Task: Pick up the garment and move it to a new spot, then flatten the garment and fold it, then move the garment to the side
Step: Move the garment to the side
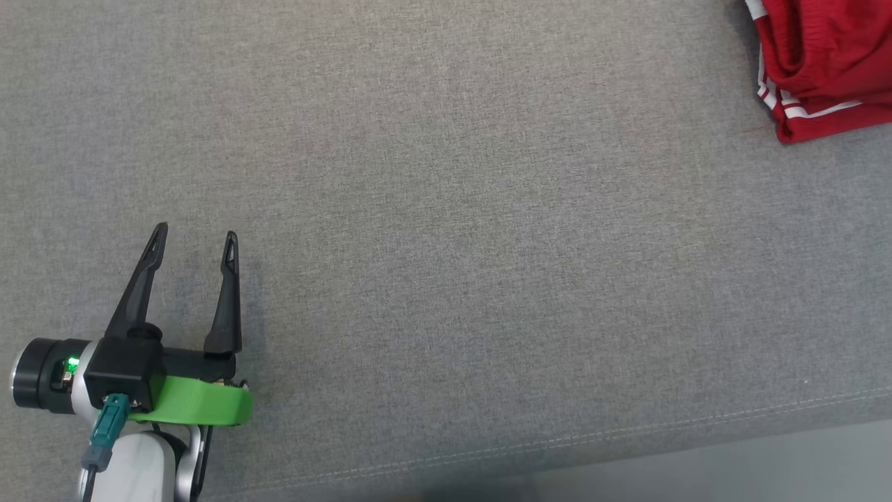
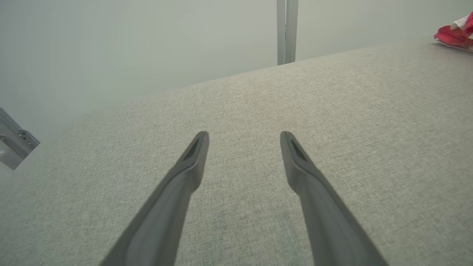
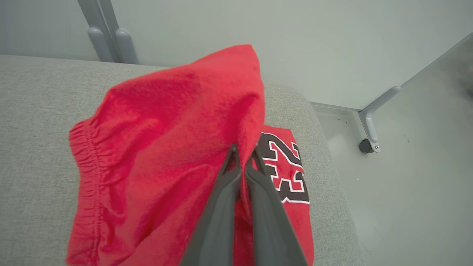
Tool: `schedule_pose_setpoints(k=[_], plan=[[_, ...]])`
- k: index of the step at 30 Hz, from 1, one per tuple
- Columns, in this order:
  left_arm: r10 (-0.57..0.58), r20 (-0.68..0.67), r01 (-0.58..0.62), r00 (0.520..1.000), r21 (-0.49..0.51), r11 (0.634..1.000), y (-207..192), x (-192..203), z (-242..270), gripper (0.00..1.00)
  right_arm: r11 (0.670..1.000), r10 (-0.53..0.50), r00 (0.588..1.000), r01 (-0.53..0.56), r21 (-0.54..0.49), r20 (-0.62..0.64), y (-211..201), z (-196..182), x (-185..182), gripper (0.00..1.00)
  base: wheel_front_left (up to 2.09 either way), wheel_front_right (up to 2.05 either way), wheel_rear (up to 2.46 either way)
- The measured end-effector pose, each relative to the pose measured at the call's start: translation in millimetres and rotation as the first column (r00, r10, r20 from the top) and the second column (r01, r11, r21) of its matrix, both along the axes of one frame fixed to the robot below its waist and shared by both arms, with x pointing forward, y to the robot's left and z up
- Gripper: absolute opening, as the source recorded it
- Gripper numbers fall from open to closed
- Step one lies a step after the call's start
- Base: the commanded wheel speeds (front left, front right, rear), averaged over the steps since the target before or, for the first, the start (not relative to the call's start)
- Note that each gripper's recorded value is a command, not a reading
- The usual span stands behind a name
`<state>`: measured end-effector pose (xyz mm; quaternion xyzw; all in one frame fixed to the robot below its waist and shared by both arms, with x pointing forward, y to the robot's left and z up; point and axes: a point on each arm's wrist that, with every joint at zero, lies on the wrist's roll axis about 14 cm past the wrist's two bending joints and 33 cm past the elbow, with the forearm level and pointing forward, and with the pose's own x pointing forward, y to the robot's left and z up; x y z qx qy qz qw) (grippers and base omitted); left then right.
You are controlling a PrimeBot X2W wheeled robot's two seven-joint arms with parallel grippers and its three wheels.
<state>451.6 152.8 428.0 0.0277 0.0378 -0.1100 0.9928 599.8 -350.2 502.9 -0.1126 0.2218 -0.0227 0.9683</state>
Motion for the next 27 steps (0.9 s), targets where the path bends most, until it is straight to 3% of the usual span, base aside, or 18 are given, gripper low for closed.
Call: schedule_pose_setpoints(k=[19, 20, 21, 22, 27], plan=[[0.016, -0.018, -0.016, 1.000, 0.020, 1.000, 8, 2, -9, 1.00, 0.997, -0.067, 0.998, 0.067, -0.045, -0.001, -25, -14, 1, 0.00, 0.00, 0.00, 0.00], [0.017, -0.019, -0.016, 1.000, 0.020, 1.000, 8, 2, -9, 1.00, 0.997, -0.066, 0.998, 0.067, -0.050, 0.009, -25, -12, 3, 0.31, 0.00, 0.00, 0.00], [0.019, -0.018, -0.019, 1.000, 0.021, 1.000, 9, 2, -9, 1.00, 0.996, -0.067, 0.998, 0.068, -0.054, 0.015, -26, -11, 4, 0.75, 0.00, 0.00, 0.00], [0.020, -0.018, -0.019, 1.000, 0.022, 1.000, 9, 2, -9, 1.00, 0.996, -0.071, 0.997, 0.072, -0.056, 0.015, -27, -10, 4, 1.00, 0.00, 0.00, 0.00], [0.026, -0.013, -0.025, 1.000, 0.020, 0.999, 10, 2, -7, 1.00, 0.994, -0.072, 0.997, 0.073, -0.080, 0.019, -29, -10, 2, 1.00, 0.00, 0.00, 0.00]])
